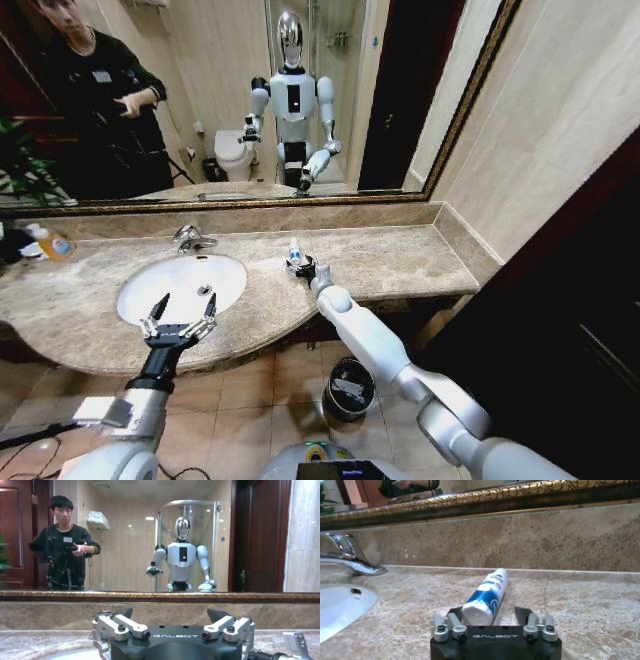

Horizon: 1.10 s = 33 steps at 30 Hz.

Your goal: Pick up the trash from the sink and place it in the trash bin.

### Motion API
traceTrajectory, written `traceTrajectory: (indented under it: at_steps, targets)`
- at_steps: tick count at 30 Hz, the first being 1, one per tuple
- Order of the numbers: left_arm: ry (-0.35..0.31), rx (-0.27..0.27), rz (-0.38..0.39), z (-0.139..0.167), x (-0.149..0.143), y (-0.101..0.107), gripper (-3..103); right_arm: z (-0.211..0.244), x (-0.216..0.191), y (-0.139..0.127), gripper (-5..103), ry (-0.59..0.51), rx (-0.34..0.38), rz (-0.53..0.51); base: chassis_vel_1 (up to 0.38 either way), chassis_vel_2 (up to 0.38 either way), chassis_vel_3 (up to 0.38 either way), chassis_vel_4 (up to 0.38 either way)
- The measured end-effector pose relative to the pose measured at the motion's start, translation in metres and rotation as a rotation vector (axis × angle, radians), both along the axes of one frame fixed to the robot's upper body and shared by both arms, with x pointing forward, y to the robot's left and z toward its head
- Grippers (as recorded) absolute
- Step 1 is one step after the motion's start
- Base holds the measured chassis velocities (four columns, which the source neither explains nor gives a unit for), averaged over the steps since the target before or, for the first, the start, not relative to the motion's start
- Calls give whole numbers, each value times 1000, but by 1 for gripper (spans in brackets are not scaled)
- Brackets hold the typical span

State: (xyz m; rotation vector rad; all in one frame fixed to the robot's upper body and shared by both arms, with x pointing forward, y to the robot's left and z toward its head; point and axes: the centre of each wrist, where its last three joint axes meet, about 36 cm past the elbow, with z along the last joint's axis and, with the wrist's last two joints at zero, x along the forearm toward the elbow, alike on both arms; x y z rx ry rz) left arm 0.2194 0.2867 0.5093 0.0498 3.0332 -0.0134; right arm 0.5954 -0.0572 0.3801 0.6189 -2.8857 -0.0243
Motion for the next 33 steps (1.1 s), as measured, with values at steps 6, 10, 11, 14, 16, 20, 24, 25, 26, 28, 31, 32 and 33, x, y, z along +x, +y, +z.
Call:
traceTrajectory:
  at_steps: [6,10,11,14,16,20,24,25,26,28,31,32,33]
  targets:
    - [0,0,0,0,0,0,100,-3,0,-1,45,-1,-2,-5,0,0,0,0]
    - [0,0,0,0,0,0,100,-3,0,-2,36,-2,-2,-6,0,0,0,0]
    - [0,0,0,0,0,0,100,-3,0,-3,33,-4,-2,-6,0,0,0,0]
    - [0,0,0,0,0,0,100,-2,0,-4,30,-8,-2,-8,0,0,0,0]
    - [0,0,0,0,0,0,100,0,-1,-6,30,-13,3,-9,0,0,0,0]
    - [0,0,0,0,0,0,100,10,-7,-10,30,-46,20,-6,0,0,0,0]
    - [0,0,0,0,0,0,100,24,-22,-21,30,-89,34,6,0,0,0,0]
    - [0,0,0,0,0,0,100,28,-27,-27,30,-106,39,9,0,0,0,0]
    - [0,0,0,0,0,0,100,31,-31,-31,30,-117,40,9,0,0,0,0]
    - [0,0,0,0,0,0,100,32,-37,-40,30,-133,40,8,0,0,0,0]
    - [0,0,0,0,0,0,100,31,-49,-59,30,-163,46,17,0,0,0,0]
    - [0,0,0,0,0,0,100,26,-60,-76,30,-169,55,29,0,0,0,0]
    - [0,0,0,0,0,0,100,24,-66,-82,30,-165,60,33,0,0,0,0]
